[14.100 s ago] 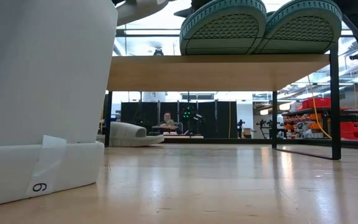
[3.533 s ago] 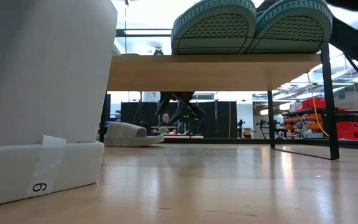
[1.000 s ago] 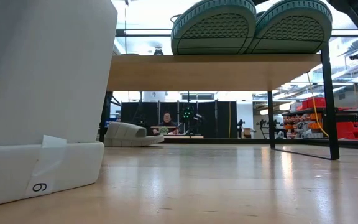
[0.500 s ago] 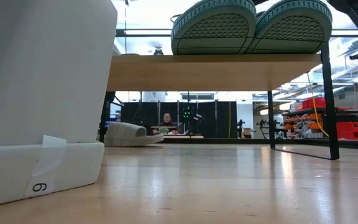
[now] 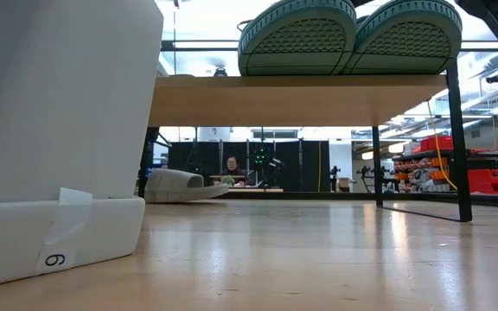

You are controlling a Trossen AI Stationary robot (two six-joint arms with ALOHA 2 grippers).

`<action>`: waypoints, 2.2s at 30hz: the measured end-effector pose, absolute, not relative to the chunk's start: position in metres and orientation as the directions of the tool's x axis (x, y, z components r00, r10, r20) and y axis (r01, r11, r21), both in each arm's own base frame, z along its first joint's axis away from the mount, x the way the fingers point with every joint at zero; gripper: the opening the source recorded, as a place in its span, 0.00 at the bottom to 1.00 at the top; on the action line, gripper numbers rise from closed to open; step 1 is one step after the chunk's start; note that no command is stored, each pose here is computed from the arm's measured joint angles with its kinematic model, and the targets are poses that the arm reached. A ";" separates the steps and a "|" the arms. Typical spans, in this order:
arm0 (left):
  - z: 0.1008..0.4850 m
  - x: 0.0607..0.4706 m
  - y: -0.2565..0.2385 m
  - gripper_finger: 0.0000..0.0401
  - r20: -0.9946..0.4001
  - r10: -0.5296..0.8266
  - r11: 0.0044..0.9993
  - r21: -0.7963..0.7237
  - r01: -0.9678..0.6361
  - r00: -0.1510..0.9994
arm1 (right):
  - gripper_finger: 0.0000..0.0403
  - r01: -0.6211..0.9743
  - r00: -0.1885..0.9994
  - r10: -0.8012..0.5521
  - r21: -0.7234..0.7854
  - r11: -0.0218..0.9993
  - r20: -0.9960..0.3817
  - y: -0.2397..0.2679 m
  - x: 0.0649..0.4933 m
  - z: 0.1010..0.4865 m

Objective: Pick and place slides into the shelf
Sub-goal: Put the gray slide on the shelf

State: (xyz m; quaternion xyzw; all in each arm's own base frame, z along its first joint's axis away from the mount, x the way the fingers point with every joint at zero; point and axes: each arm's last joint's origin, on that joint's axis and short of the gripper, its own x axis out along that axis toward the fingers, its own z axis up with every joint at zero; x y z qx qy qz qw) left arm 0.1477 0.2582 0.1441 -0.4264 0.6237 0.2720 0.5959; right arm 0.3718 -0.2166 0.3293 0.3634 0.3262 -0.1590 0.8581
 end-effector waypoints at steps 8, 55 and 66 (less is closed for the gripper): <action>0.163 0.142 0.255 0.03 -0.973 -0.190 0.490 -0.208 -0.846 0.129 | 0.48 0.509 0.737 -0.036 0.519 0.686 -0.675 -0.217 0.372 0.329; 0.297 0.091 0.242 0.03 -0.699 0.394 0.429 -0.435 -0.792 0.597 | 0.48 0.457 0.841 -0.136 0.554 0.696 -0.523 -0.256 0.360 0.345; 0.311 0.098 0.251 0.03 -0.537 0.420 0.483 -0.550 -0.681 0.732 | 0.47 0.471 0.869 -0.268 0.532 0.704 -0.415 -0.268 0.325 0.385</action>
